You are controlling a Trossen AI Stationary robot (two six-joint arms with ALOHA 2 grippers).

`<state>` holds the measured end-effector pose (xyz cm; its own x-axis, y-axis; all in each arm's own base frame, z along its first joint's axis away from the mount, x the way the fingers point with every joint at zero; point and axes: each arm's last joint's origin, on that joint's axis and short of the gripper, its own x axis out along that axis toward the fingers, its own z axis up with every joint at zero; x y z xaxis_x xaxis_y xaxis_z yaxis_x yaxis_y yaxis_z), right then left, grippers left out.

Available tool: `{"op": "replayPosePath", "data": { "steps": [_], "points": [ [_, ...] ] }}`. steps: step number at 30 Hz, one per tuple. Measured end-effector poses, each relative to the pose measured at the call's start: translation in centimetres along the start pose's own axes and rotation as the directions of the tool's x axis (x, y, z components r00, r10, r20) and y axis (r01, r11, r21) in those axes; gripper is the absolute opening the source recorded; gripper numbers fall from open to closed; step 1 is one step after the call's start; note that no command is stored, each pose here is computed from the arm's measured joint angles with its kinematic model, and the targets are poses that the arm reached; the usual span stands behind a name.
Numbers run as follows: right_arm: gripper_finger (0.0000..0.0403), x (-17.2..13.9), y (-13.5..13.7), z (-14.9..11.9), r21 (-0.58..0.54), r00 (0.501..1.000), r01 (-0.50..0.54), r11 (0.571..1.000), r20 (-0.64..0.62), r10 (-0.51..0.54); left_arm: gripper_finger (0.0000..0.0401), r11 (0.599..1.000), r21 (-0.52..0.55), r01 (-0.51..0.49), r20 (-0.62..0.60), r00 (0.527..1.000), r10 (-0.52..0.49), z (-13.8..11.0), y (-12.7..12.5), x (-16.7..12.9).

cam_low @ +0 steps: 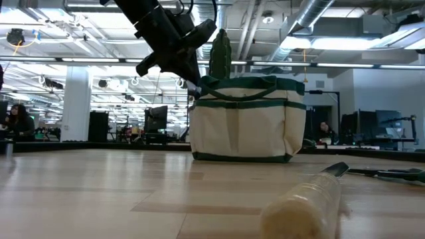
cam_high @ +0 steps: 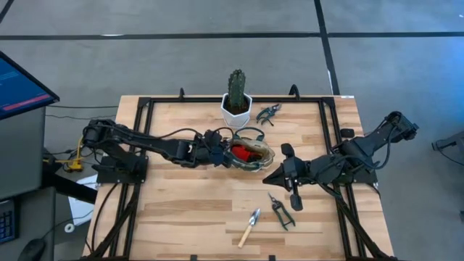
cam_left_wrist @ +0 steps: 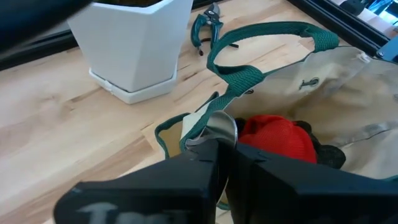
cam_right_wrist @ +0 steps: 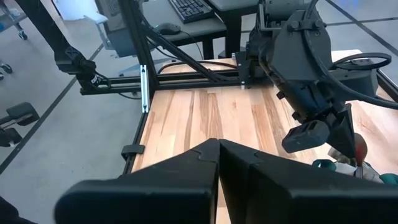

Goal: Pick & Place Garden tools in Gardening bag
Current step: Put the top brown trowel into the gardening bag

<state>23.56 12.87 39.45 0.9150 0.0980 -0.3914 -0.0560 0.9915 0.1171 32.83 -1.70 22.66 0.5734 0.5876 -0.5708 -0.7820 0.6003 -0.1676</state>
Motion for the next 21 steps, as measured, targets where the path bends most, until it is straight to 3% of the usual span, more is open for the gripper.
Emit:
{"op": "replayPosePath", "data": {
  "steps": [8, 21],
  "points": [
    [0.0, 0.0, 0.0, 0.0, 0.0, 1.0, -0.003, 1.0, -0.001, 0.003, 0.002, 0.999, -0.03, 0.014, 0.006, 1.0, -0.014, 0.1, -0.1, 0.0],
    [0.0, 0.0, 0.0, -0.1, -0.005, 1.0, -0.002, 1.0, -0.012, 0.002, 0.0124, 0.985, -0.107, 0.133, 0.051, 0.99, -0.128, 2.2, -0.1, -2.0]
  ]
}}
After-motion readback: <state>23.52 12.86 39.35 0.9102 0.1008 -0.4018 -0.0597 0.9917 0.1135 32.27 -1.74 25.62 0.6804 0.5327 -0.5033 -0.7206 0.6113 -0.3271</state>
